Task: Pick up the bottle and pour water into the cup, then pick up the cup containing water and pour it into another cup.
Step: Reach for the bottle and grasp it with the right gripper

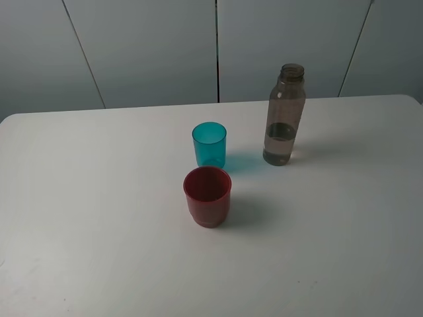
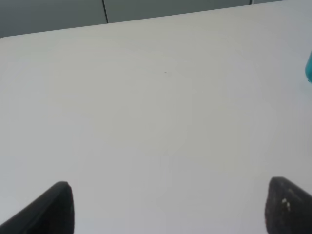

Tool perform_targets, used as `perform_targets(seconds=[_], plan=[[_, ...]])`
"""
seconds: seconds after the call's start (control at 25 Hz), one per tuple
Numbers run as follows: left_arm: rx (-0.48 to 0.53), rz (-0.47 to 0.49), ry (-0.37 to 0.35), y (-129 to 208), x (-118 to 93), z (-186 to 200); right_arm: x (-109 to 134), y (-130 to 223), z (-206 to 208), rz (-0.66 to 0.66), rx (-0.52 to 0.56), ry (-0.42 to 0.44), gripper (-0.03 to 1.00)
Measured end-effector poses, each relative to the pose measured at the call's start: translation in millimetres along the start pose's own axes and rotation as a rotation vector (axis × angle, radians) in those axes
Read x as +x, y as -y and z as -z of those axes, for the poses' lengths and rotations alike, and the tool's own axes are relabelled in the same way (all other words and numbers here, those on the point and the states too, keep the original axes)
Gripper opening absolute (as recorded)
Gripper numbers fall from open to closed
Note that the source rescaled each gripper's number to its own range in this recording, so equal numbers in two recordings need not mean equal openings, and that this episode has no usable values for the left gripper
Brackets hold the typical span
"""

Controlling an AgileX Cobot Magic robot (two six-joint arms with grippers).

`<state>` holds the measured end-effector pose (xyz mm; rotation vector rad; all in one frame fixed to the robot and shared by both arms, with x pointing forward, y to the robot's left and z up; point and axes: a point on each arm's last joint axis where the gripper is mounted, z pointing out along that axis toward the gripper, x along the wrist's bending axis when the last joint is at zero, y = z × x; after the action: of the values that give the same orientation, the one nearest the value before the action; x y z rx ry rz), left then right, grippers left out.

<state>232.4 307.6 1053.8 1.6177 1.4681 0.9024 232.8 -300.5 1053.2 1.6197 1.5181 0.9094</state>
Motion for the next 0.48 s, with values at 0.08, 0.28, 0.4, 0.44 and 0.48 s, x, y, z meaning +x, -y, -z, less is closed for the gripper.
perform_targets(seconds=[0.08,0.28,0.4,0.44,0.48], plan=[[0.000,0.000,0.000,0,0,0,-1,-5,-9,0.009,0.064,0.016,0.63],[0.000,0.000,0.000,0,0,0,6,-43,-34,-0.021,0.262,-0.032,0.63],[0.000,0.000,0.000,0,0,0,10,-71,-44,-0.041,0.303,-0.056,0.63],[0.000,0.000,0.000,0,0,0,10,-78,-48,-0.044,0.298,-0.059,0.63],[0.000,0.000,0.000,0,0,0,11,-84,-53,-0.047,0.276,-0.061,0.63]])
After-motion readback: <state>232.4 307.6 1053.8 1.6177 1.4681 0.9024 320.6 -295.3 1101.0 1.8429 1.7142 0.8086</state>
